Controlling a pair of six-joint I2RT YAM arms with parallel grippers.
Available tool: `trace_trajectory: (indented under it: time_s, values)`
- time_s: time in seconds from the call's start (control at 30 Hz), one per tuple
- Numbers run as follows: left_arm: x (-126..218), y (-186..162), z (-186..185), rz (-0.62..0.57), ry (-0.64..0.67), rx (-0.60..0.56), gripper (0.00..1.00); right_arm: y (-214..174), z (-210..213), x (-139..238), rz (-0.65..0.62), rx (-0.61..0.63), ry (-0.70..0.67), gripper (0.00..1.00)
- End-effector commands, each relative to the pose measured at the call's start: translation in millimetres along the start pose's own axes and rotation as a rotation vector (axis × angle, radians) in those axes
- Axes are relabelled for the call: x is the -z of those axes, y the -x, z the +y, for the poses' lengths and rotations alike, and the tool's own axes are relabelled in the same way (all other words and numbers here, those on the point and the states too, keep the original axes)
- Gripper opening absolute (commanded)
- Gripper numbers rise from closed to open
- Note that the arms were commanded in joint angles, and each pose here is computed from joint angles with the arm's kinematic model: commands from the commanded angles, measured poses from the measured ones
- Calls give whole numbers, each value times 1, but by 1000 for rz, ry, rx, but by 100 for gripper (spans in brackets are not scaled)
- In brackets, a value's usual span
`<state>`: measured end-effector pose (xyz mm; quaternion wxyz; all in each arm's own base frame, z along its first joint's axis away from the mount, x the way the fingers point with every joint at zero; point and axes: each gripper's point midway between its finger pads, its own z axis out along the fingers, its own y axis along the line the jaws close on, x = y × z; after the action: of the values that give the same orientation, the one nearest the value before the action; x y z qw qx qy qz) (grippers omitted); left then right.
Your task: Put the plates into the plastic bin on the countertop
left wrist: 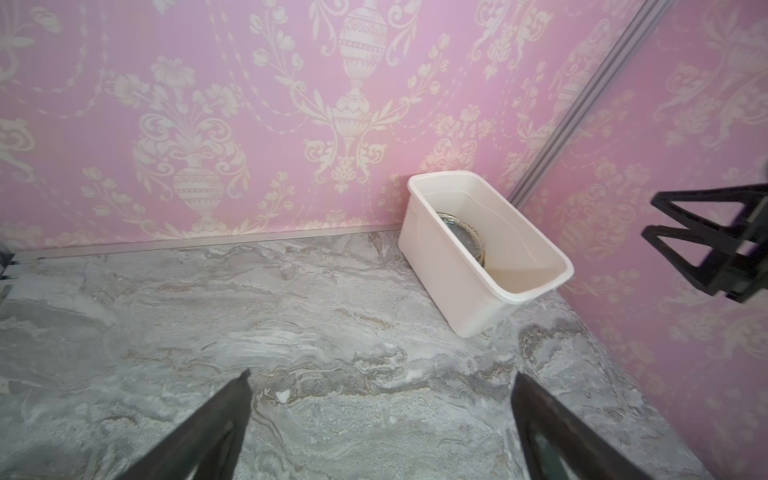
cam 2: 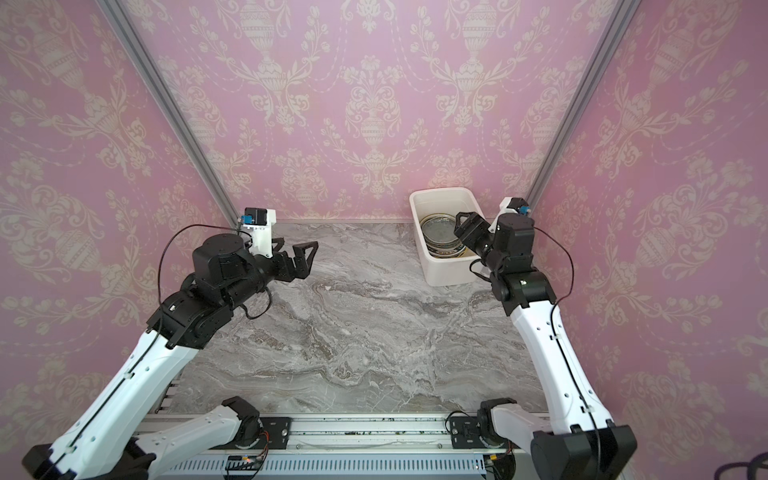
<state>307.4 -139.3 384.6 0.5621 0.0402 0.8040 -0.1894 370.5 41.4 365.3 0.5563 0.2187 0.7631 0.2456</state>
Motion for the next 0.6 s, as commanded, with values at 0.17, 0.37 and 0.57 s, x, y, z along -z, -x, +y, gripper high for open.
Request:
trace_trajectory:
  time_s: [0.17, 0.37, 0.57]
  values:
    - [-21, -43, 100, -32, 335, 82, 99, -52, -79, 27, 20, 313, -204, 80]
    - [-23, -100, 188, -19, 580, 130, 99, -77, -124, 18, -2, 435, -301, 87]
    - [-40, -166, 238, 56, 683, 133, 99, -97, -155, -2, -60, 500, -315, 88]
